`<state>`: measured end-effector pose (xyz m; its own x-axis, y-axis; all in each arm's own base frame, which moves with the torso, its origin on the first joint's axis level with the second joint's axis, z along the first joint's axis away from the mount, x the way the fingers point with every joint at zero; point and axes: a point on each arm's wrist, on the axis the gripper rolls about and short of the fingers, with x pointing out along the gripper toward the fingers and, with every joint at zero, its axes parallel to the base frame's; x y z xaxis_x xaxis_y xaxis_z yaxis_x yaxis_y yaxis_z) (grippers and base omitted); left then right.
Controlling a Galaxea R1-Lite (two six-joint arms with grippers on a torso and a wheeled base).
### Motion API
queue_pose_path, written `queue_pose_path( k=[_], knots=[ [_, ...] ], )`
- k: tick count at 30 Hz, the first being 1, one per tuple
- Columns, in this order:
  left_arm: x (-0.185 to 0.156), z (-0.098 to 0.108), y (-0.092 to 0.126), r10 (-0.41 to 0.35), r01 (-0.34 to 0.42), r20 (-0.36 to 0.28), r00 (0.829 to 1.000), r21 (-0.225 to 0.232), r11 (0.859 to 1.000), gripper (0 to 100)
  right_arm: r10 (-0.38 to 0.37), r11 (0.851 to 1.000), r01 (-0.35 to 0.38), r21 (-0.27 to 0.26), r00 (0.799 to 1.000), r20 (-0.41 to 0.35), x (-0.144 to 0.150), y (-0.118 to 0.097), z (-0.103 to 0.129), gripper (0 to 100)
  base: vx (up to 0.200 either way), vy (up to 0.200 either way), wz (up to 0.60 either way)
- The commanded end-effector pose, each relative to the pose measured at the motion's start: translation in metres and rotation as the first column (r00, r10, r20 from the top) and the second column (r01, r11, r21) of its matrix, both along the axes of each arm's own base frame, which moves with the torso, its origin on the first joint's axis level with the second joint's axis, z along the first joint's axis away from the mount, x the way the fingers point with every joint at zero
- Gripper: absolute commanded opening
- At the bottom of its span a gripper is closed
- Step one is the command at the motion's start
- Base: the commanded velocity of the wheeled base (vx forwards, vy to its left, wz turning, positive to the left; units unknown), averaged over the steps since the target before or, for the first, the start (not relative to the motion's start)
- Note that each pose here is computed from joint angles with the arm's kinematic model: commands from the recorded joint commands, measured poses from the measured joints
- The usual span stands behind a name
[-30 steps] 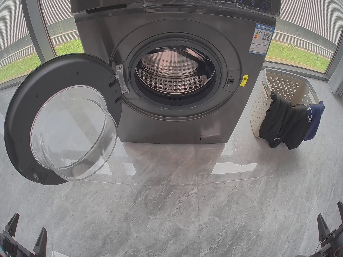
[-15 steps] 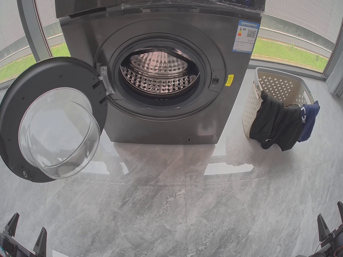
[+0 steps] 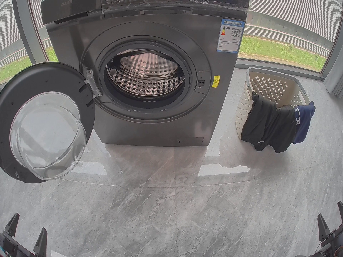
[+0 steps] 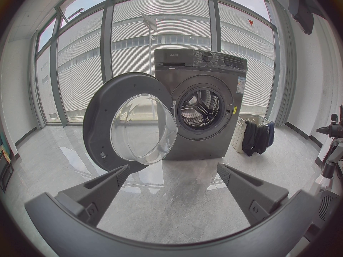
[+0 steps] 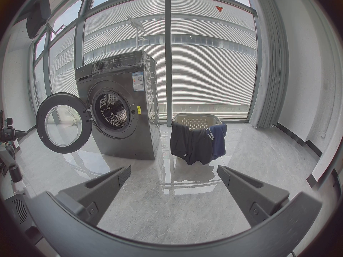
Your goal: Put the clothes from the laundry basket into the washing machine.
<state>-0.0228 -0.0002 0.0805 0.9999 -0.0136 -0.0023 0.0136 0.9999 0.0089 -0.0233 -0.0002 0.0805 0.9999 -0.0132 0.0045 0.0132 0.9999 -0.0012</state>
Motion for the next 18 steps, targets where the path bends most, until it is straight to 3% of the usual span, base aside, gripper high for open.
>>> queue_pose_path(
  k=[1,5,14,18],
  knots=[
    [0.0,-0.0048,0.0,0.0,0.0,0.001,1.0,0.0,1.0,100,-0.001,1.0,0.001,0.0,1.0,-0.004,0.0003,0.0,-0.0047,100,0.2,0.0,0.0],
    [0.0,-0.0048,0.0,0.0,0.0,0.001,1.0,0.0,1.0,100,0.001,1.0,-0.001,0.0,1.0,-0.004,0.0003,0.0,-0.0047,100,0.2,0.0,0.0],
    [0.0,-0.0048,0.0,0.003,-0.003,0.001,1.0,-0.001,1.0,100,-0.001,1.0,0.001,0.0,1.0,-0.004,0.0003,0.0,-0.0047,100,0.0,0.0,0.0],
    [-0.0002,-0.0048,0.0,0.004,-0.004,0.002,1.0,-0.001,1.0,100,-0.001,1.0,0.001,0.0,1.0,-0.004,0.0003,0.0,-0.0047,100,0.0,-0.2,0.0]
  ],
)
